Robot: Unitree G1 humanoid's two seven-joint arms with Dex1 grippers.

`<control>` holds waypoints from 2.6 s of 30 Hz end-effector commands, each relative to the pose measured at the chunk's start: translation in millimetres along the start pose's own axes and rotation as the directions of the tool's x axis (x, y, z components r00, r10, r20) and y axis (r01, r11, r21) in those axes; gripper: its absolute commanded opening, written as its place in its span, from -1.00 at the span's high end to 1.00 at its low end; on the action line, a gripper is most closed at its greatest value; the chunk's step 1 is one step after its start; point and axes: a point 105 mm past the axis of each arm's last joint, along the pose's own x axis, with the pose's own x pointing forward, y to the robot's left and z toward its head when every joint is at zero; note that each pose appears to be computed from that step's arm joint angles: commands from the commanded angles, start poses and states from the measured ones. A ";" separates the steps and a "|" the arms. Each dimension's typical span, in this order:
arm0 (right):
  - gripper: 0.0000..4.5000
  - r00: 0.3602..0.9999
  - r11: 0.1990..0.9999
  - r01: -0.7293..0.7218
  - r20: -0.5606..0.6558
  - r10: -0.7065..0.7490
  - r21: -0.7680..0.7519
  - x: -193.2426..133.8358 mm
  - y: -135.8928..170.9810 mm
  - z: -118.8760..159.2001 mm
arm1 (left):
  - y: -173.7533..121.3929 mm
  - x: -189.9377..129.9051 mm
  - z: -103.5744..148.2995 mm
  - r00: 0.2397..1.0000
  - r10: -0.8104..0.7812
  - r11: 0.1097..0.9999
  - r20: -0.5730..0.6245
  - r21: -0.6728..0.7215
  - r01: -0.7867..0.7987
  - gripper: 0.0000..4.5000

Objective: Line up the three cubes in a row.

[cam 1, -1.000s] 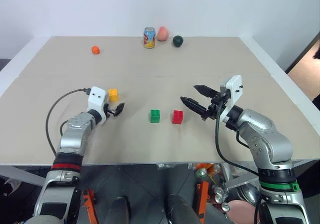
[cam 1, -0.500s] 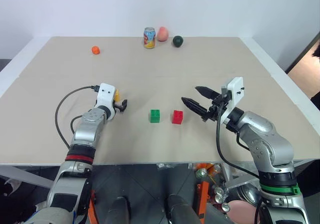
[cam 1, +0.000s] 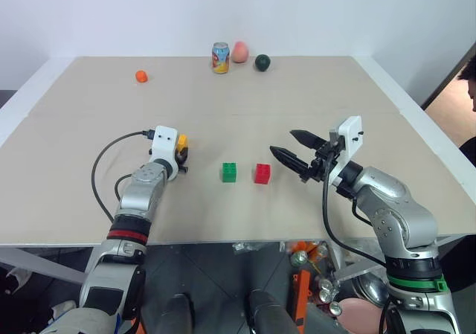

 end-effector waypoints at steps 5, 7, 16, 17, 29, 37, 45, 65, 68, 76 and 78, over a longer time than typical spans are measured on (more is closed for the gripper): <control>-0.74 0.999 0.999 -0.010 0.044 0.012 -0.040 -6.8 0.1 18.1 | 14.5 2.4 10.1 0.999 0.003 0.996 0.047 0.091 -0.007 0.42; -0.74 0.998 0.998 -0.048 0.026 0.049 -0.032 -10.3 4.0 16.5 | 8.6 2.2 25.6 0.989 -0.080 0.988 0.122 0.144 0.062 0.42; -0.74 0.973 0.972 -0.230 -0.018 0.231 0.035 -48.0 20.5 19.4 | 13.0 -11.8 67.0 0.856 -0.445 0.884 0.262 0.281 0.374 0.42; -0.74 0.975 0.974 -0.222 -0.019 0.222 0.038 -50.4 18.2 19.7 | 11.7 -14.5 66.1 0.835 -0.491 0.859 0.250 0.300 0.415 0.42; -0.74 0.990 0.991 -0.132 -0.038 0.133 0.032 -59.1 9.7 15.3 | -8.9 -54.6 10.7 0.518 -0.850 0.418 -0.097 0.473 0.775 0.42; -0.74 0.991 0.993 -0.114 -0.063 0.115 0.021 -65.7 11.7 15.0 | -25.1 -50.5 14.8 0.452 -0.887 0.378 -0.094 0.413 0.829 0.42; -0.74 0.992 0.996 -0.086 -0.087 0.087 0.012 -76.6 14.4 16.2 | -33.9 -54.5 4.7 0.380 -0.908 0.291 -0.175 0.389 0.874 0.42; -0.74 0.992 0.998 -0.057 -0.111 0.056 -0.007 -86.5 15.4 21.4 | -12.0 -45.9 2.4 0.505 -0.834 0.399 -0.220 0.390 0.830 0.42; -0.74 0.992 0.998 -0.058 -0.113 0.056 -0.008 -86.4 14.9 21.5 | -11.8 -45.8 -0.2 0.508 -0.832 0.404 -0.224 0.384 0.830 0.42; -0.74 0.991 0.998 -0.057 -0.119 0.055 -0.015 -87.0 12.3 23.6 | -27.1 -48.5 -2.3 0.440 -0.872 0.346 -0.214 0.369 0.863 0.42; -0.74 0.991 0.998 -0.055 -0.121 0.053 -0.016 -87.4 12.3 23.7 | -31.3 -49.2 -2.1 0.422 -0.882 0.329 -0.210 0.366 0.870 0.42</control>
